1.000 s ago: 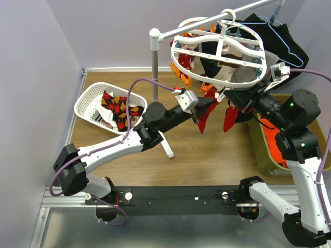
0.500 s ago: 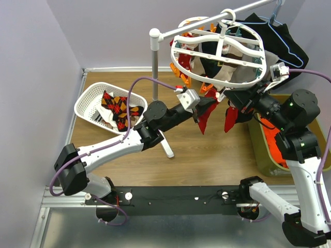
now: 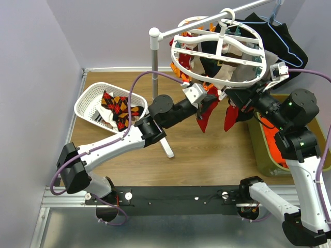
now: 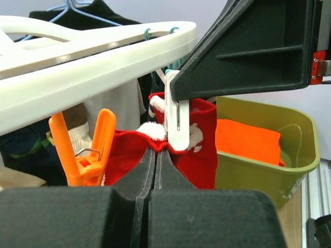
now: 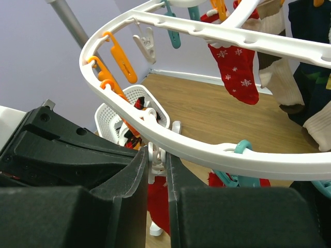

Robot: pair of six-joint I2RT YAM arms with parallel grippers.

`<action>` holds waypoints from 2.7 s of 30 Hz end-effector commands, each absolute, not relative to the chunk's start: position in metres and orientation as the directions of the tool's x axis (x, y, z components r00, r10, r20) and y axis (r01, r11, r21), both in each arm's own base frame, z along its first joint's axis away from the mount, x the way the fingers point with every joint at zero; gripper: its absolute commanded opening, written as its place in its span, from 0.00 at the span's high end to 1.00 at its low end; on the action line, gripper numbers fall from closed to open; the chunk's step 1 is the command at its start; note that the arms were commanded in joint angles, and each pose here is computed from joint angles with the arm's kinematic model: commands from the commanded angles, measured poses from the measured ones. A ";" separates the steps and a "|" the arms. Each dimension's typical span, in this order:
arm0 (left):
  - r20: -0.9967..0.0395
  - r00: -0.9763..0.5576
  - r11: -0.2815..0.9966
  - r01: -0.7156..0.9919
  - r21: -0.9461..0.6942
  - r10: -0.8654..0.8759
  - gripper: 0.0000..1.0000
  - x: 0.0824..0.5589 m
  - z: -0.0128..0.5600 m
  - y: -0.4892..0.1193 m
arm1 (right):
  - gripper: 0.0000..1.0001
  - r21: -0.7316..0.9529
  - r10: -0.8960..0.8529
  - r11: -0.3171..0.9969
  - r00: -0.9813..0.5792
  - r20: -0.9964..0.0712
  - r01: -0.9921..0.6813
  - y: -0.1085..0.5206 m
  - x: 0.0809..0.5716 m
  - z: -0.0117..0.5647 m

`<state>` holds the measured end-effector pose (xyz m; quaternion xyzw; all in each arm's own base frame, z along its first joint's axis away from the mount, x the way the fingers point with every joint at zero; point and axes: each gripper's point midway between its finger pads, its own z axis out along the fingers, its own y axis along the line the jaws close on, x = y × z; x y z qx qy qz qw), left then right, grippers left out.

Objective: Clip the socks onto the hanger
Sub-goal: Clamp the sock onto the hanger.

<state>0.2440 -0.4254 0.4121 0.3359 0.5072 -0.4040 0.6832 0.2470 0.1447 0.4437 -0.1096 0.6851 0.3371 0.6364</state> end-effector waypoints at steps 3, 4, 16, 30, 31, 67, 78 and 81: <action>-0.978 0.139 0.463 0.885 0.051 -0.157 1.00 0.245 0.418 -0.427 | 0.87 0.297 0.242 0.799 -0.173 -0.955 -0.523 0.135 0.256 0.430; -0.979 0.136 0.458 0.887 0.053 -0.149 1.00 0.244 0.417 -0.428 | 0.87 0.296 0.241 0.800 -0.173 -0.955 -0.521 0.135 0.256 0.429; -0.989 0.086 0.427 0.904 0.028 -0.118 1.00 0.238 0.415 -0.437 | 0.87 0.301 0.247 0.793 -0.172 -0.954 -0.530 0.137 0.258 0.430; -0.988 0.053 0.433 0.901 -0.015 -0.145 1.00 0.238 0.439 -0.440 | 0.87 0.295 0.235 0.803 -0.179 -0.955 -0.518 0.134 0.256 0.422; -0.988 0.052 0.442 0.897 -0.017 -0.143 1.00 0.240 0.439 -0.438 | 0.87 0.294 0.233 0.803 -0.181 -0.955 -0.518 0.134 0.256 0.421; -0.965 0.216 0.448 0.884 0.129 -0.149 0.99 0.232 0.413 -0.428 | 0.87 0.313 0.287 0.783 -0.134 -0.949 -0.537 0.135 0.250 0.448; -0.939 0.300 0.371 0.902 0.222 -0.168 1.00 0.221 0.427 -0.440 | 0.87 0.323 0.293 0.769 -0.145 -0.945 -0.551 0.139 0.252 0.449; -0.939 0.301 0.355 0.907 0.229 -0.164 1.00 0.219 0.425 -0.443 | 0.87 0.327 0.299 0.764 -0.143 -0.943 -0.556 0.141 0.251 0.451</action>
